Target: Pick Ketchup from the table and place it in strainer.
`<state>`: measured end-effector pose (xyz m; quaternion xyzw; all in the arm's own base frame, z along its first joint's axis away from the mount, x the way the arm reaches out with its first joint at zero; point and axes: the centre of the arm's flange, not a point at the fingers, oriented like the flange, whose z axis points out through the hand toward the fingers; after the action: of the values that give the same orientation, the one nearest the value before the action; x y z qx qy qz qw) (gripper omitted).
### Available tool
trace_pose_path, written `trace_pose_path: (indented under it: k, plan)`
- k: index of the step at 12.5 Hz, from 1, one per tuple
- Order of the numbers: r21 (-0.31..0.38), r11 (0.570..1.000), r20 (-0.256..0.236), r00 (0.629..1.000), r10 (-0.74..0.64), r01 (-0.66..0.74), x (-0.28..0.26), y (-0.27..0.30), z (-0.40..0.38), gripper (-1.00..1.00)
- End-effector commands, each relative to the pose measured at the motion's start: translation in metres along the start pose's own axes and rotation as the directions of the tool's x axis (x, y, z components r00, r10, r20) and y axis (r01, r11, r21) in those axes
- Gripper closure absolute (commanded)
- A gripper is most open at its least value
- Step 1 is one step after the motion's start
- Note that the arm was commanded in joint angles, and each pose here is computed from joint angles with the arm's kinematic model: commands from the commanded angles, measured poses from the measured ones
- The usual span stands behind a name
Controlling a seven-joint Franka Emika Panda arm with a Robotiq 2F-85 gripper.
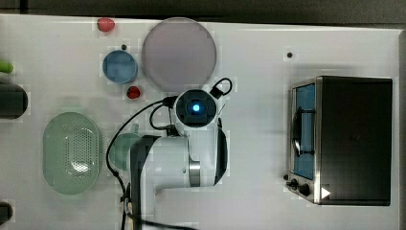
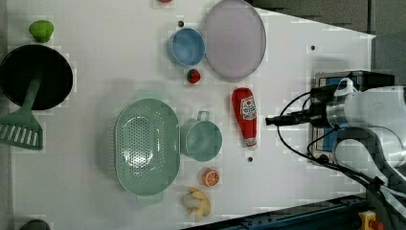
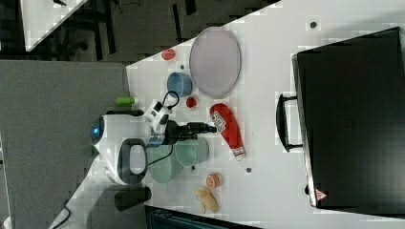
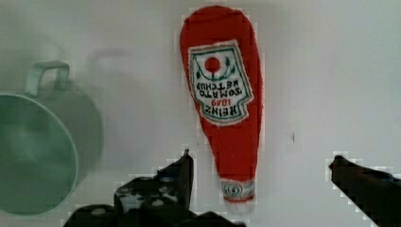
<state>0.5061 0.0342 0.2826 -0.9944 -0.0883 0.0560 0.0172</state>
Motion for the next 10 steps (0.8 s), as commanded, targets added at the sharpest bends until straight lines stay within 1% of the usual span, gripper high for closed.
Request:
trace_pose_path:
  k: [1,5,8,9,10]
  plan:
    - [-0.007,0.996,-0.063,0.994,-0.085,0.085,0.014,-0.001,0.002,-1.0]
    - [0.016,0.996,-0.039,0.995,-0.088,0.088,0.02,-0.003,0.052,-1.0]
    - [0.034,0.996,-0.01,0.997,-0.083,0.083,0.019,-0.002,0.085,-1.0]
    - [0.037,0.996,-0.013,0.997,-0.081,0.082,0.02,-0.001,0.095,-1.0]
    - [0.037,0.996,-0.031,0.996,-0.079,0.08,0.022,0.0,0.103,-1.0]
